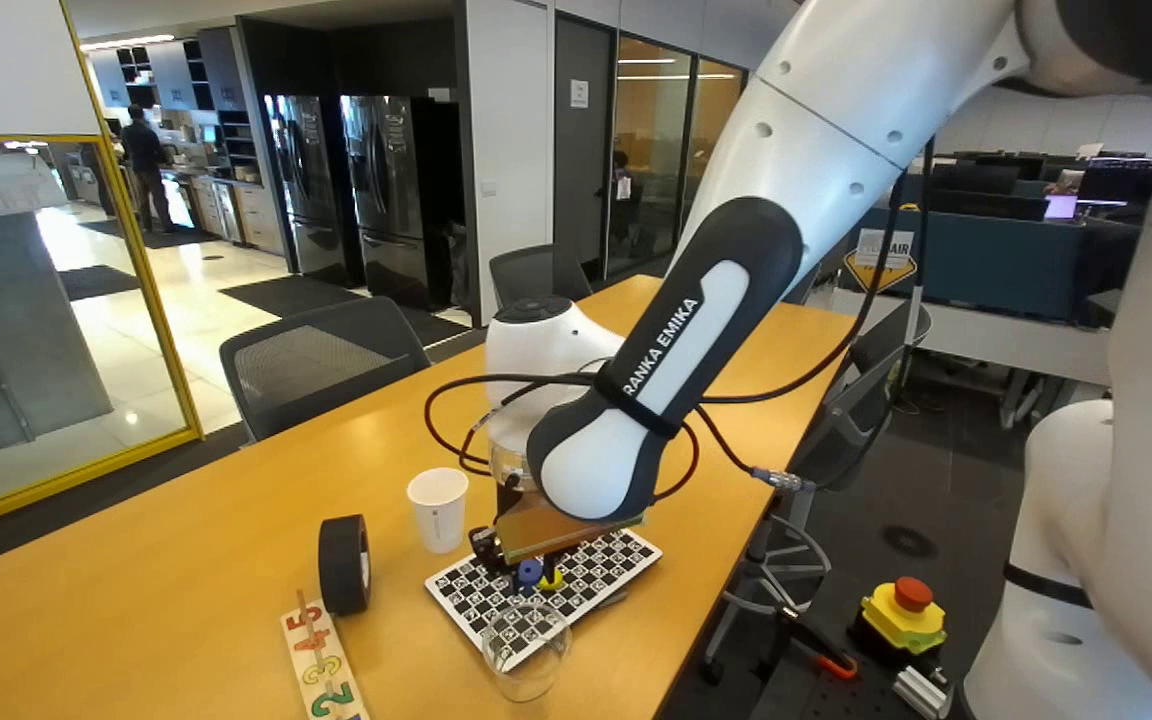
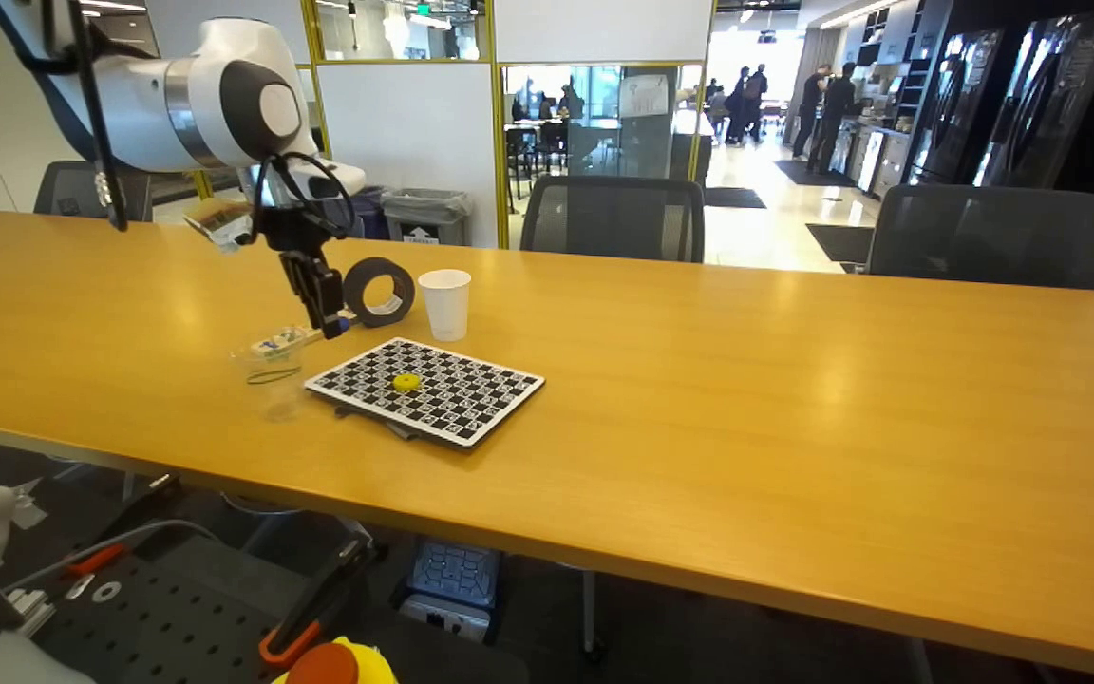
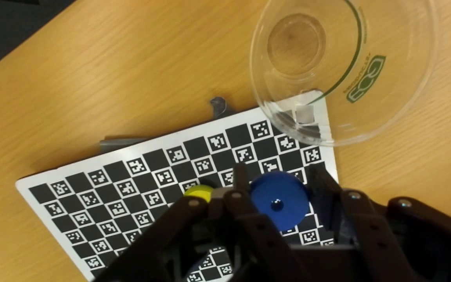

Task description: Place the yellow rings inside the white cup, put the blue ring inside the clear cup

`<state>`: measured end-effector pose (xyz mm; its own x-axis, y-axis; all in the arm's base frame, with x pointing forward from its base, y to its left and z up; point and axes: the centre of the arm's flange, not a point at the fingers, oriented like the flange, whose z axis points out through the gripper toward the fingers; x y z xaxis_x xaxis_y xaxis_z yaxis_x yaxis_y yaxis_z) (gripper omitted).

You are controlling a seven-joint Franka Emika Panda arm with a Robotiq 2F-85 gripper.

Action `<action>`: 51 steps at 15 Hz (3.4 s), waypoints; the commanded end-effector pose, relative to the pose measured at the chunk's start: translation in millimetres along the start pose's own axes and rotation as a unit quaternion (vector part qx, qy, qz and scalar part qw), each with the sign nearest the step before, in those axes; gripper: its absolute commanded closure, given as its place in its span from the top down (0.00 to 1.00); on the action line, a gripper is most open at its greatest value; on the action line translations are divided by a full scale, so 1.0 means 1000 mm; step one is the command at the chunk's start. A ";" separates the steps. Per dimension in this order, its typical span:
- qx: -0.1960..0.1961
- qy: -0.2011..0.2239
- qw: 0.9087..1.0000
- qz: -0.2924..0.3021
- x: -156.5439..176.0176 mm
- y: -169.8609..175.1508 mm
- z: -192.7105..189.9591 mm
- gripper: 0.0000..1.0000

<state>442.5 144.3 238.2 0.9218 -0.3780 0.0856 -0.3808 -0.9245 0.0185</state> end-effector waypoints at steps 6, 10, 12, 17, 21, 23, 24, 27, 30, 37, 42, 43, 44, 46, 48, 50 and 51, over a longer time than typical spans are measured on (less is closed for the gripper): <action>0.023 -0.001 0.997 -0.078 -0.074 -0.031 -0.048 0.20; 0.039 -0.037 0.994 -0.096 -0.084 -0.036 -0.040 0.20; 0.042 -0.047 0.993 -0.096 -0.084 -0.032 -0.036 0.20; 0.031 -0.062 0.995 -0.077 -0.064 -0.024 -0.027 0.20; 0.030 -0.070 0.994 -0.073 -0.051 -0.015 -0.022 0.20; 0.030 -0.071 0.994 -0.072 -0.047 -0.014 -0.019 0.20; 0.030 -0.072 0.994 -0.073 -0.046 -0.013 -0.018 0.20; 0.032 -0.074 0.994 -0.074 -0.043 -0.013 -0.017 0.67; 0.035 -0.072 0.994 -0.078 -0.039 -0.013 -0.018 0.81; 0.042 -0.050 0.996 -0.053 0.000 0.012 -0.029 1.00; 0.031 -0.051 0.998 -0.022 0.058 0.038 -0.009 1.00; 0.025 -0.056 0.998 -0.019 0.069 0.042 -0.001 1.00; 0.022 -0.062 0.998 -0.018 0.078 0.045 0.007 1.00; 0.010 -0.079 0.997 -0.016 0.094 0.047 0.028 1.00; 0.003 -0.093 0.996 -0.014 0.105 0.046 0.049 1.00; 0.004 -0.102 0.995 -0.013 0.109 0.043 0.066 1.00; 0.005 -0.105 0.994 -0.012 0.108 0.042 0.074 1.00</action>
<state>507.1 58.2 193.3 0.9245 -0.3682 -0.0982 -0.3692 -0.9293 0.0087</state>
